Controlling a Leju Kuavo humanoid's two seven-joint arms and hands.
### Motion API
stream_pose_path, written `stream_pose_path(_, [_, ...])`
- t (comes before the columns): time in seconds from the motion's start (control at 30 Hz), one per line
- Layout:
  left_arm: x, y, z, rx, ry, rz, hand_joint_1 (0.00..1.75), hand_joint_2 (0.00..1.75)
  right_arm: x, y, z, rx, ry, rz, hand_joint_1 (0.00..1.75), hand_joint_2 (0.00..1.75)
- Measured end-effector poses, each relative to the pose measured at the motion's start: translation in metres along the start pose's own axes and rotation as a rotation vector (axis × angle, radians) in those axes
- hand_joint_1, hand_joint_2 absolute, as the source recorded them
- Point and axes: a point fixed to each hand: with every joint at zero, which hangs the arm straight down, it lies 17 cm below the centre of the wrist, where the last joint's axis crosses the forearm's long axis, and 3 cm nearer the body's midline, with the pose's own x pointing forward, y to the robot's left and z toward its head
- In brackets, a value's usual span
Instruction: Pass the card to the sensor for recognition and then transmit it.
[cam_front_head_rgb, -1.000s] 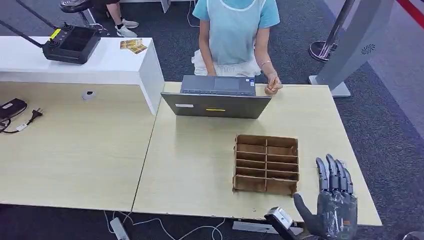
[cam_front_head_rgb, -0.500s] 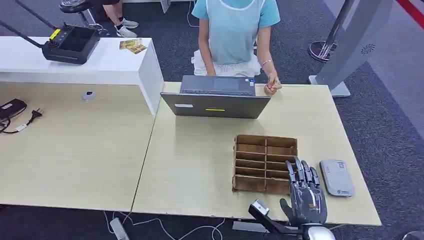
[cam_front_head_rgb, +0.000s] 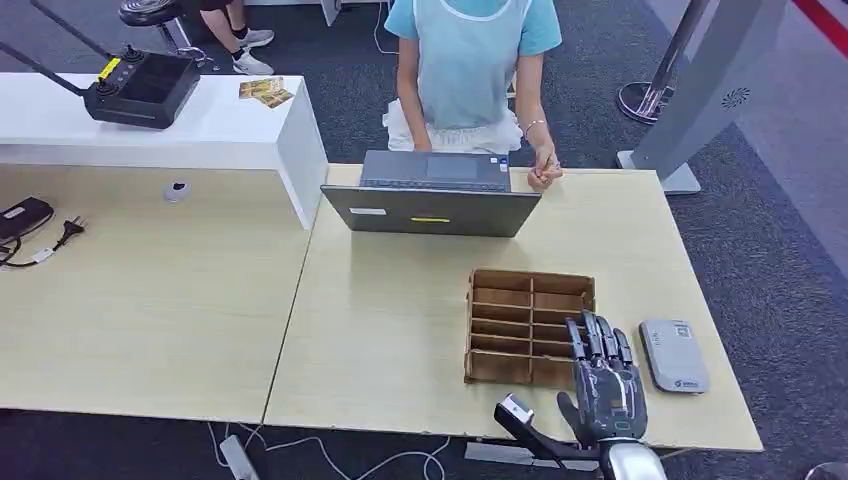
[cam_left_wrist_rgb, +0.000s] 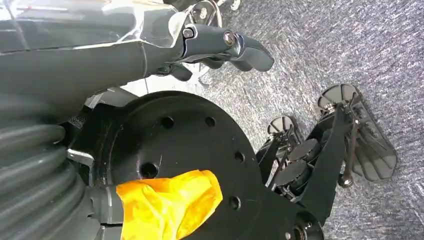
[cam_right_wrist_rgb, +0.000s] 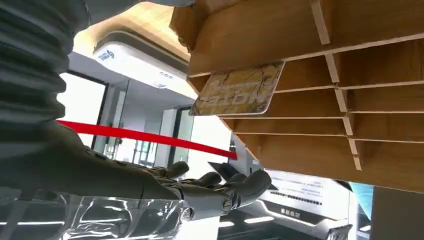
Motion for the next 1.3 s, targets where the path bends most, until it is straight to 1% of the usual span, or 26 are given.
stream_pose_path(0.03, [0.0, 0.0, 0.0, -0.001, 0.0, 0.0, 0.0, 1.75, 0.0, 0.0, -0.001, -0.002, -0.002, 0.0, 0.17, 1.75])
stream_pose_path(0.07, [0.0, 0.0, 0.0, -0.001, 0.001, 0.0, 0.0, 1.75, 0.001, -0.001, -0.002, -0.006, -0.006, -0.001, 0.44, 1.75])
stream_pose_path(0.1, [0.0, 0.0, 0.0, -0.002, 0.002, 0.001, 0.0, 1.75, 0.002, -0.003, -0.003, -0.016, -0.011, -0.004, 1.29, 1.75])
stream_pose_path(0.13, [0.0, 0.0, 0.0, -0.002, 0.002, 0.002, 0.0, 1.75, 0.003, -0.006, -0.004, -0.027, -0.015, -0.009, 1.59, 1.75])
stream_pose_path(0.17, [0.0, -0.001, 0.0, -0.002, 0.003, 0.004, 0.0, 1.75, 0.005, -0.008, -0.005, -0.036, -0.019, -0.014, 1.69, 1.75])
stream_pose_path(0.2, [0.0, -0.001, 0.0, -0.003, 0.004, 0.007, 0.0, 1.75, 0.006, -0.009, -0.006, -0.041, -0.022, -0.018, 1.69, 1.75])
stream_pose_path(0.27, [-0.001, -0.001, 0.0, -0.003, 0.005, 0.011, 0.0, 1.75, 0.007, -0.01, -0.007, -0.044, -0.02, -0.024, 1.75, 1.75])
stream_pose_path(0.3, [-0.001, -0.001, 0.0, -0.003, 0.006, 0.013, 0.0, 1.75, 0.007, -0.01, -0.007, -0.044, -0.02, -0.026, 1.71, 1.75])
stream_pose_path(0.33, [-0.001, -0.001, 0.0, -0.004, 0.007, 0.014, 0.0, 1.75, 0.008, -0.011, -0.007, -0.045, -0.02, -0.028, 1.71, 1.75])
stream_pose_path(0.4, [-0.001, -0.001, 0.0, -0.005, 0.007, 0.016, 0.0, 1.75, 0.009, -0.011, -0.008, -0.046, -0.022, -0.032, 1.52, 1.75])
stream_pose_path(0.5, [0.0, -0.001, 0.0, -0.007, 0.005, 0.015, 0.0, 1.75, 0.01, -0.012, -0.009, -0.048, -0.019, -0.037, 1.54, 1.75])
stream_pose_path(0.53, [0.0, -0.001, 0.0, -0.007, 0.0, 0.014, 0.0, 1.75, 0.01, -0.013, -0.009, -0.05, -0.017, -0.04, 1.57, 1.75])
stream_pose_path(0.57, [0.001, -0.002, 0.0, -0.009, -0.002, 0.014, 0.0, 1.75, 0.01, -0.013, -0.009, -0.052, -0.016, -0.042, 1.52, 1.75])
stream_pose_path(0.7, [0.001, -0.002, 0.0, -0.012, -0.007, 0.01, 0.0, 1.75, 0.012, -0.017, -0.011, -0.063, -0.011, -0.053, 1.45, 1.75])
stream_pose_path(0.77, [0.002, -0.002, 0.0, -0.013, -0.008, 0.01, 0.0, 1.75, 0.012, -0.017, -0.012, -0.065, -0.009, -0.057, 1.54, 1.75])
stream_pose_path(0.87, [0.002, -0.002, 0.0, -0.013, -0.008, 0.01, 0.0, 1.75, 0.013, -0.018, -0.013, -0.066, -0.008, -0.059, 1.61, 1.75])
stream_pose_path(0.9, [0.002, -0.002, 0.0, -0.013, -0.009, 0.011, 0.0, 1.75, 0.013, -0.018, -0.013, -0.066, -0.007, -0.06, 1.66, 1.75])
stream_pose_path(1.0, [0.002, -0.002, 0.0, -0.013, -0.012, 0.013, 0.0, 1.75, 0.013, -0.019, -0.013, -0.068, -0.007, -0.062, 1.69, 1.75])
stream_pose_path(1.03, [0.003, -0.002, 0.0, -0.013, -0.013, 0.013, 0.0, 1.75, 0.014, -0.019, -0.013, -0.069, -0.007, -0.063, 1.75, 1.75])
stream_pose_path(1.13, [0.003, -0.002, 0.0, -0.013, -0.015, 0.016, 0.0, 1.75, 0.014, -0.02, -0.014, -0.074, -0.009, -0.085, 1.75, 1.75])
stream_pose_path(1.2, [0.004, -0.002, 0.0, -0.013, -0.019, 0.018, 0.0, 1.75, 0.016, -0.022, -0.014, -0.077, -0.019, -0.128, 1.75, 1.75])
stream_pose_path(1.3, [0.004, -0.002, 0.0, -0.013, -0.02, 0.03, 0.0, 1.75, 0.022, -0.03, -0.016, -0.085, -0.052, -0.24, 1.75, 1.75])
